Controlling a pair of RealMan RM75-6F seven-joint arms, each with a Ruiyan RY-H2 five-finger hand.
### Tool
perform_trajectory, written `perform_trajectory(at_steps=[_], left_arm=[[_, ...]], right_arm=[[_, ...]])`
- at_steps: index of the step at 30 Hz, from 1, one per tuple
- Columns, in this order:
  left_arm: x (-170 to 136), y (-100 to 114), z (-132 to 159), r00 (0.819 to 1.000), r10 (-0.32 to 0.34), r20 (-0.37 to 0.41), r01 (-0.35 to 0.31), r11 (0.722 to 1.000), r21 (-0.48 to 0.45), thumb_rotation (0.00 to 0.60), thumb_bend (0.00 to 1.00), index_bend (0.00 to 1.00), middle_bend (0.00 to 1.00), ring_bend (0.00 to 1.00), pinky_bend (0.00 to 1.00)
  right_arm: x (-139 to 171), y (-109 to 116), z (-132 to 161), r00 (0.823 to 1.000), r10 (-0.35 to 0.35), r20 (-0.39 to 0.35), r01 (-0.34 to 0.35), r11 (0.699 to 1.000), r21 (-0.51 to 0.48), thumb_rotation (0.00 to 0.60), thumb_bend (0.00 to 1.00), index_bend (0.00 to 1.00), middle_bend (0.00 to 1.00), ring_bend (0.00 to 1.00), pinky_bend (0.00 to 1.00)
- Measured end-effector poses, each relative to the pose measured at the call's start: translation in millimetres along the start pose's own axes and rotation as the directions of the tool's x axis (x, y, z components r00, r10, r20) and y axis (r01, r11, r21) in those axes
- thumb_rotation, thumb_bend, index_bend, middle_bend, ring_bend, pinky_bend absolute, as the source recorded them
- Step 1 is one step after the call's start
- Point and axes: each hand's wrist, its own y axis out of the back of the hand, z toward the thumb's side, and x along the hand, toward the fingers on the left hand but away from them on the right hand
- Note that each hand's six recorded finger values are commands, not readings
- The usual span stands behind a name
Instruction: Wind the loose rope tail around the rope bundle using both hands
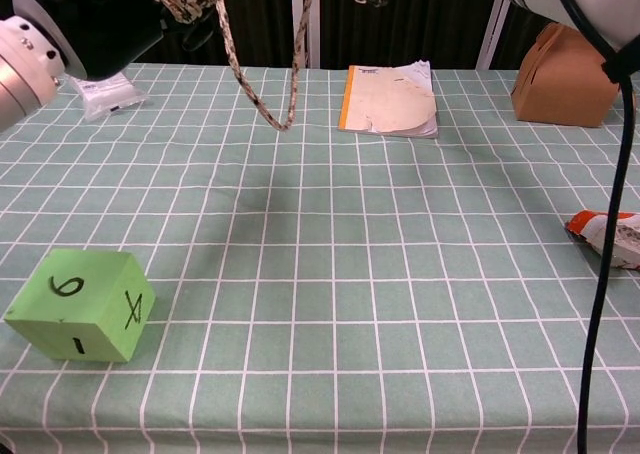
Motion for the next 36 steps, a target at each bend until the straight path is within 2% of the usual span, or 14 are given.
perform_trajectory(at_steps=[12,17,26,31,36], left_arm=[[5,22,6,0.992,0.125,-0.007,-0.125,0.990,-0.060,0.600,0.48,0.76,0.77,0.73,0.75],[5,29,8,0.986,0.164,-0.007,-0.164,0.985,-0.050,0.600,0.48,0.76,0.77,0.73,0.75],[5,41,6,0.969,0.247,-0.020,-0.245,0.966,0.083,0.600,0.48,0.76,0.77,0.73,0.75],[6,56,1,0.944,0.329,-0.033,-0.321,0.936,0.147,0.600,0.48,0.76,0.77,0.73,0.75],[7,68,0,0.922,0.385,-0.028,-0.370,0.903,0.219,0.600,0.48,0.76,0.77,0.73,0.75]], right_arm=[[29,-2,-46,0.999,0.009,0.045,-0.009,1.000,0.005,0.600,0.62,0.94,0.13,0.00,0.00],[43,-3,-62,0.998,0.015,0.057,-0.015,1.000,0.012,0.600,0.62,0.94,0.14,0.00,0.00],[75,-4,-91,0.997,0.042,0.066,-0.049,0.993,0.104,0.600,0.62,0.94,0.14,0.00,0.00],[93,-3,-104,0.996,0.047,0.076,-0.057,0.989,0.136,0.600,0.62,0.95,0.14,0.00,0.00],[107,-5,-114,0.995,0.056,0.078,-0.068,0.984,0.162,0.600,0.62,0.95,0.14,0.00,0.00]])
